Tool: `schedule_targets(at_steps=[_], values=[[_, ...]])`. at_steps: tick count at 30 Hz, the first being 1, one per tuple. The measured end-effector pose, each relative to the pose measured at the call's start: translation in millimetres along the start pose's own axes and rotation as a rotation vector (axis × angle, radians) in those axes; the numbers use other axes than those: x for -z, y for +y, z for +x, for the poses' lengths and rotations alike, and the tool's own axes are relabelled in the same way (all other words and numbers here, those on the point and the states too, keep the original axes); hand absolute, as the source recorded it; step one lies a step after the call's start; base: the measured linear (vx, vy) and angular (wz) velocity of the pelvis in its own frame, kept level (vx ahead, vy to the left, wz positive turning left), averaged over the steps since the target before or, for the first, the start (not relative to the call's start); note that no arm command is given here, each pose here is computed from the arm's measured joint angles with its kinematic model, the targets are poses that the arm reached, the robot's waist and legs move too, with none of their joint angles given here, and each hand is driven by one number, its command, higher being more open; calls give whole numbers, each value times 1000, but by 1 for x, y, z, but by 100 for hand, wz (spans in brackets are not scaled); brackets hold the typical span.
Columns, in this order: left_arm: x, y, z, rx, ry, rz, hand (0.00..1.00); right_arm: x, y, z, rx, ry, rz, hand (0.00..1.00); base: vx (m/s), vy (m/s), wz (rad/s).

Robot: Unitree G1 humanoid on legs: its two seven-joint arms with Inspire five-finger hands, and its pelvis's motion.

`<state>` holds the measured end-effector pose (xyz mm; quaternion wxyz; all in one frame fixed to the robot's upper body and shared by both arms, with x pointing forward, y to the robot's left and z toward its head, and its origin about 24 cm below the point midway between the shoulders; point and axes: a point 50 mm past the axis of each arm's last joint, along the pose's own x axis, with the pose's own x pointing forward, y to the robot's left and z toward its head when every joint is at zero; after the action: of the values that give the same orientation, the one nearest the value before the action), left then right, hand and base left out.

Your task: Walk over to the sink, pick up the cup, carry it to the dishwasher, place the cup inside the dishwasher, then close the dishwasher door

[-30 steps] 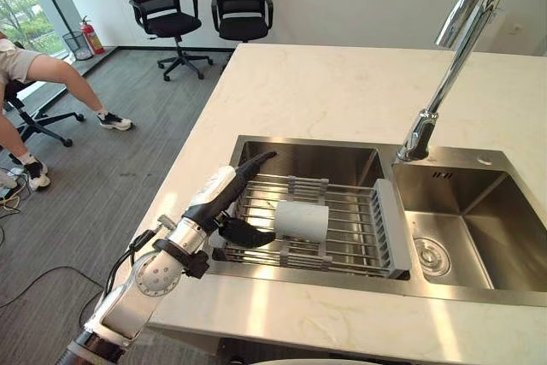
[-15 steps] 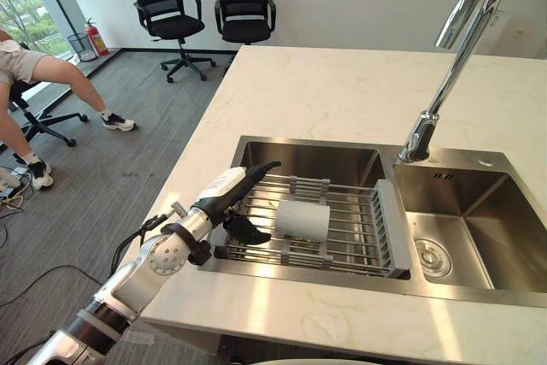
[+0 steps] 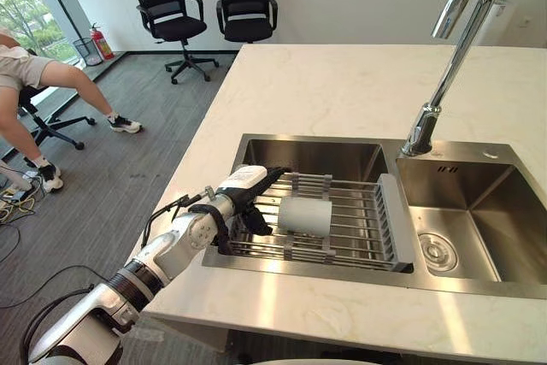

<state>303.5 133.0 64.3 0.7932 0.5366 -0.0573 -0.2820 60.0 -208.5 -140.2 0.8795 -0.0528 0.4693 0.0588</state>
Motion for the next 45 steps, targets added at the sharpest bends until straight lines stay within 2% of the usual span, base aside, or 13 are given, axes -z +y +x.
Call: schedule_targets(at_steps=[10, 15, 45], values=[[-7, -1, 9, 19, -19, 107, 100, 0, -8, 3, 46, 22, -5, 100, -17, 1, 4], [-17, -13, 13, 44, -52, 140, 100, -1, -9, 4, 50, 27, -21, 100, -2, -1, 4], [-51, -34, 17, 109, -141, 156, 100, -3, -14, 8, 66, 58, -25, 100, -1, 1, 2]])
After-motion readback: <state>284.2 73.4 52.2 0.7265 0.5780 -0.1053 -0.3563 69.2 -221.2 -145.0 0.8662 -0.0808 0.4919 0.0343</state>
